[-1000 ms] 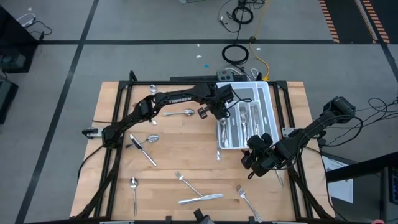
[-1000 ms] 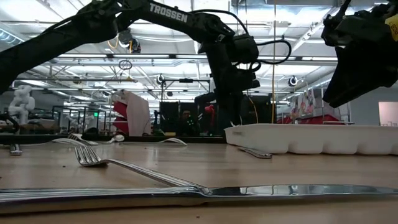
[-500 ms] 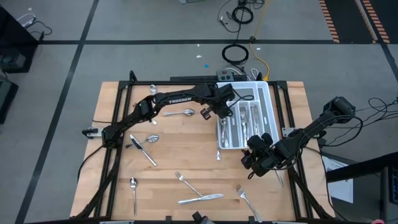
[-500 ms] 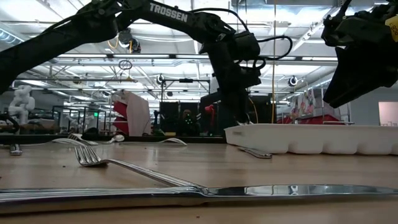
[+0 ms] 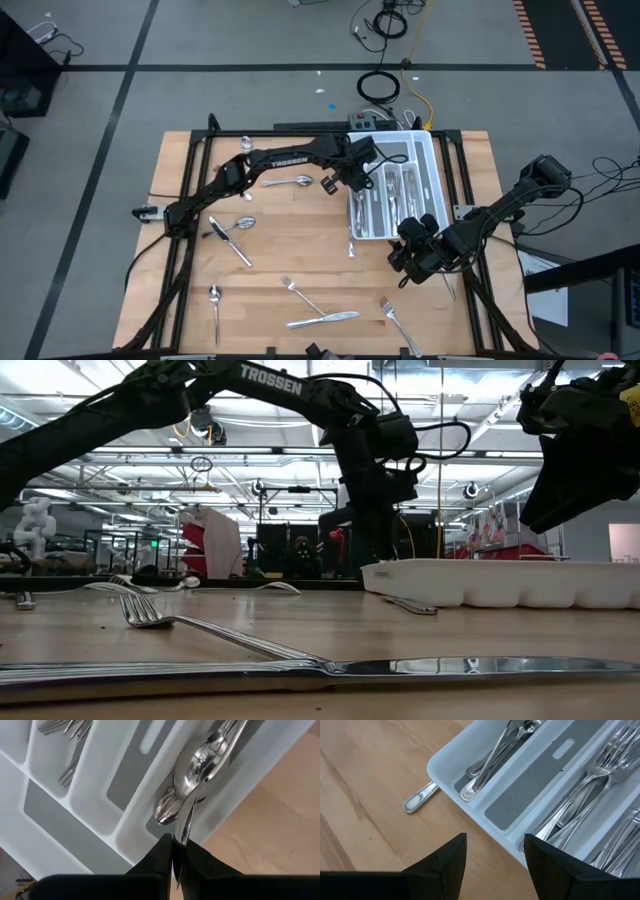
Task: Sort silverware
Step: Put the silver spoon into the white silverware tray, then put the silver fork into the white silverware tray
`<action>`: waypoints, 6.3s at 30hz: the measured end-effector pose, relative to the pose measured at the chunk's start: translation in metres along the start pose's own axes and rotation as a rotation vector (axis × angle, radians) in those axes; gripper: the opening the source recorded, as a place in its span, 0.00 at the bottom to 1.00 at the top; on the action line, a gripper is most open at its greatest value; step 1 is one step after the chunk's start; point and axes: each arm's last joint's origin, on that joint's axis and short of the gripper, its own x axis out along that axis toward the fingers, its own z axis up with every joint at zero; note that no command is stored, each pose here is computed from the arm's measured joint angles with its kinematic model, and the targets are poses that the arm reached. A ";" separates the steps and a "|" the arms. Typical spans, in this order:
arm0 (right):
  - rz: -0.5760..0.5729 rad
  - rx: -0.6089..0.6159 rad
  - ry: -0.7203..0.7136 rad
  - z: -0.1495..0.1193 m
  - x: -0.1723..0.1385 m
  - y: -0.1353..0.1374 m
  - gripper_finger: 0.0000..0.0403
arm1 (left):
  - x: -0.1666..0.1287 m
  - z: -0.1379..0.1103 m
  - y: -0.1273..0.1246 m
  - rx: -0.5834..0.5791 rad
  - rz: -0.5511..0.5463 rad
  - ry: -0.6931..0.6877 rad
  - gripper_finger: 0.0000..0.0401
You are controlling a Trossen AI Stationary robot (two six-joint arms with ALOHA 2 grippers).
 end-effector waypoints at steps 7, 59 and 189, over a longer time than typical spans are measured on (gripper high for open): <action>0.000 -0.001 0.000 0.000 0.000 0.000 0.52 | 0.000 0.003 -0.002 -0.032 -0.010 0.007 0.10; 0.328 -0.501 0.477 0.018 0.001 0.073 0.62 | -0.488 -0.048 -0.233 -1.257 0.123 -0.747 0.18; 0.437 -0.577 0.478 0.016 0.098 0.104 0.01 | -0.443 -0.032 -0.240 -1.132 0.100 -0.490 0.18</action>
